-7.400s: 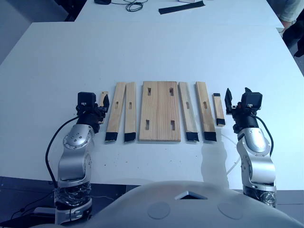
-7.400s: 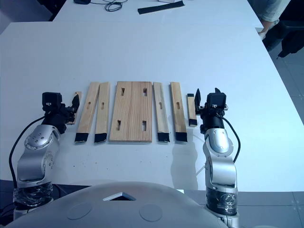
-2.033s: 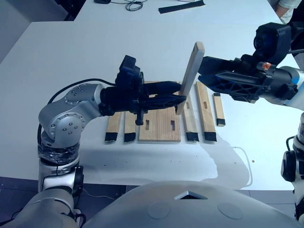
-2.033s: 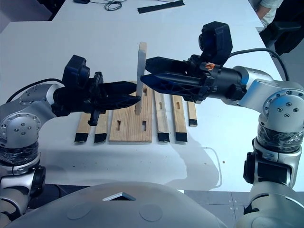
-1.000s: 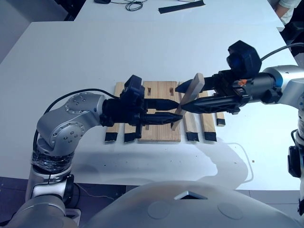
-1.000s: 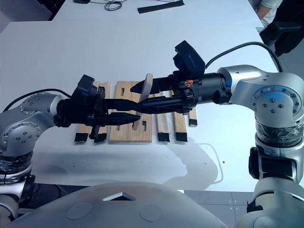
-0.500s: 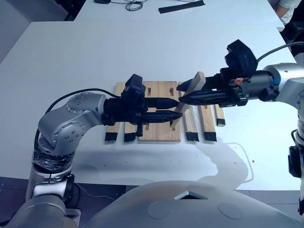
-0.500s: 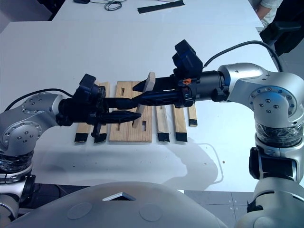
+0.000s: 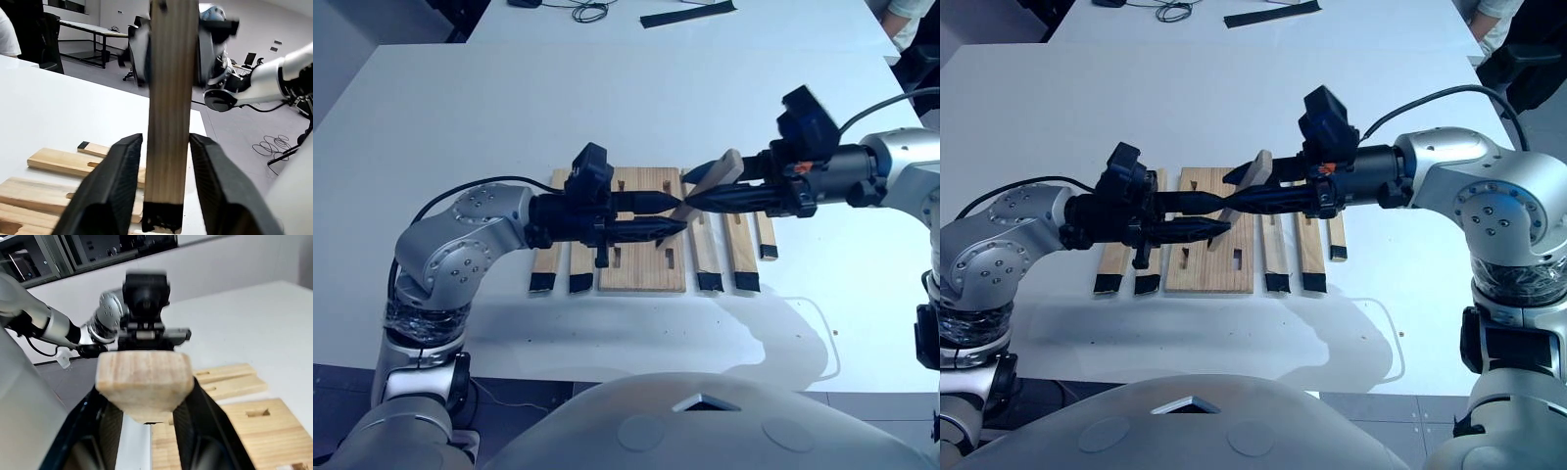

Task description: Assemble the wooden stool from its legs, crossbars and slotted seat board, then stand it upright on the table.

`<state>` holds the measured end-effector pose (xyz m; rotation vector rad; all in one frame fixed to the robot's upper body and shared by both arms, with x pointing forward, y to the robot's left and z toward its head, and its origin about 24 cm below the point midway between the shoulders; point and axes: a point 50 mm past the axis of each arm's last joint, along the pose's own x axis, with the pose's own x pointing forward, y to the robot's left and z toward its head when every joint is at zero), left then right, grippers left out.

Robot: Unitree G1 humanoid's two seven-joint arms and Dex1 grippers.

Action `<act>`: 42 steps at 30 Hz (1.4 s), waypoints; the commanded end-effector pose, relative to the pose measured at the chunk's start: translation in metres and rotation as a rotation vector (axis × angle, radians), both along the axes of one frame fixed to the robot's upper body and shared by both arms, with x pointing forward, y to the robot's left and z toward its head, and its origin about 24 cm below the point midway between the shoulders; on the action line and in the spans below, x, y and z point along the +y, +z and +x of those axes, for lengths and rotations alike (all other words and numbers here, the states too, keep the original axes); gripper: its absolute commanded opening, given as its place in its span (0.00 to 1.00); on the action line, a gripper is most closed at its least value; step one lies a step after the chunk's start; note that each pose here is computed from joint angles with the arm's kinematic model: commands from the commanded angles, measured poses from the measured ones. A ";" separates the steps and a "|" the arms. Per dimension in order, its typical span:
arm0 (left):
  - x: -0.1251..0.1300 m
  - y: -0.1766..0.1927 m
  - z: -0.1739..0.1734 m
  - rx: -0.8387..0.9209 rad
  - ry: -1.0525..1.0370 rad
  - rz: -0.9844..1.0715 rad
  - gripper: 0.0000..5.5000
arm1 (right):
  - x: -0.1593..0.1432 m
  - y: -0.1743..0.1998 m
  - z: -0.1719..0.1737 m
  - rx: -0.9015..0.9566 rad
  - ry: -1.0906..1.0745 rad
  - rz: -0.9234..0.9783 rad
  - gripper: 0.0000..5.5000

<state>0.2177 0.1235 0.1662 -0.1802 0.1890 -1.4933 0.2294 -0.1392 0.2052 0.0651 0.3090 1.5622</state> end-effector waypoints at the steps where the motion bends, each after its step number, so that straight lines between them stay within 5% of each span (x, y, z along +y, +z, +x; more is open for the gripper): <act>1: 0.012 -0.017 0.017 -0.047 0.172 0.167 0.45 | -0.003 0.002 0.001 -0.046 0.002 -0.025 0.24; 14: 0.031 -0.034 0.002 -0.062 0.310 0.164 0.48 | -0.080 -0.022 0.044 -0.499 -0.164 -0.489 0.24; 42: 0.025 -0.028 -0.004 -0.062 0.314 0.124 0.48 | -0.087 -0.084 0.037 -0.402 -0.145 -0.460 0.24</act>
